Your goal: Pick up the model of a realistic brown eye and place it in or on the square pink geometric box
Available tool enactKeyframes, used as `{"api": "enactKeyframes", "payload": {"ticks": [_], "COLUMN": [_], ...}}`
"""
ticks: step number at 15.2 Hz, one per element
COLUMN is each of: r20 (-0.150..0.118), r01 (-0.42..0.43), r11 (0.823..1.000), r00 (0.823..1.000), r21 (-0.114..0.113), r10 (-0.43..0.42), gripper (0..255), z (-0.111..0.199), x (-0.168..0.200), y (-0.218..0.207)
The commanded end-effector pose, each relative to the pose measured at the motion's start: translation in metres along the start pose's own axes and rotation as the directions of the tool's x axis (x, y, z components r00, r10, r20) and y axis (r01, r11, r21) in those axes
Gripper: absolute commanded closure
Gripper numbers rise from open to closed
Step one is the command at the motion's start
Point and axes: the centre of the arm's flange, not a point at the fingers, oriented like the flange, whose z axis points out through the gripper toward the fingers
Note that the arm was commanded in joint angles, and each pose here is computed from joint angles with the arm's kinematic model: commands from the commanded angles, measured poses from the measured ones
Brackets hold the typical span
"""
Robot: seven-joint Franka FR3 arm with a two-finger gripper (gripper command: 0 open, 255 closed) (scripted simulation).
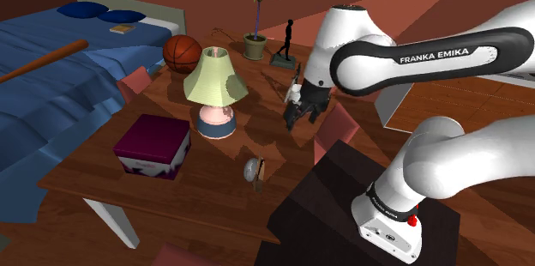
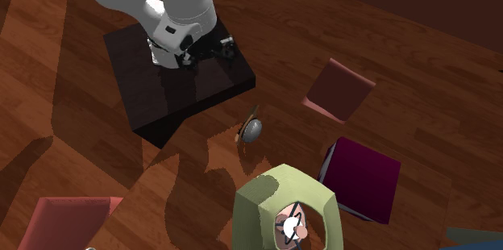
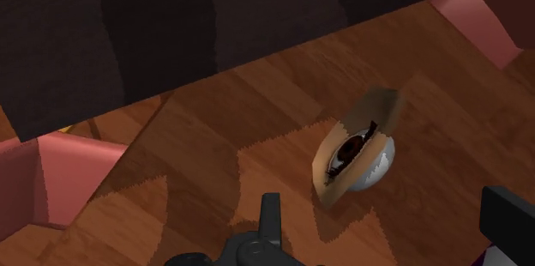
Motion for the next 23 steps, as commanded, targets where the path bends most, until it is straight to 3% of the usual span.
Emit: {"api": "enactKeyframes", "payload": {"ticks": [1,10,19,23], "r20": [-0.008,-0.029,-0.044,-0.045], "r01": [-0.025,-0.128,-0.227,-0.231], "r11": [1.000,0.990,0.967,0.966], "r00": [1.000,0.991,0.971,0.971], "r21": [0.012,0.061,0.112,0.114], "r10": [0.025,0.130,0.233,0.237], "gripper": [0,0,0,0], "z": [0.026,0.139,0.250,0.269], "x": [0.001,0.003,0.011,0.013], "y": [-0.005,-0.036,-0.071,-0.074]}}
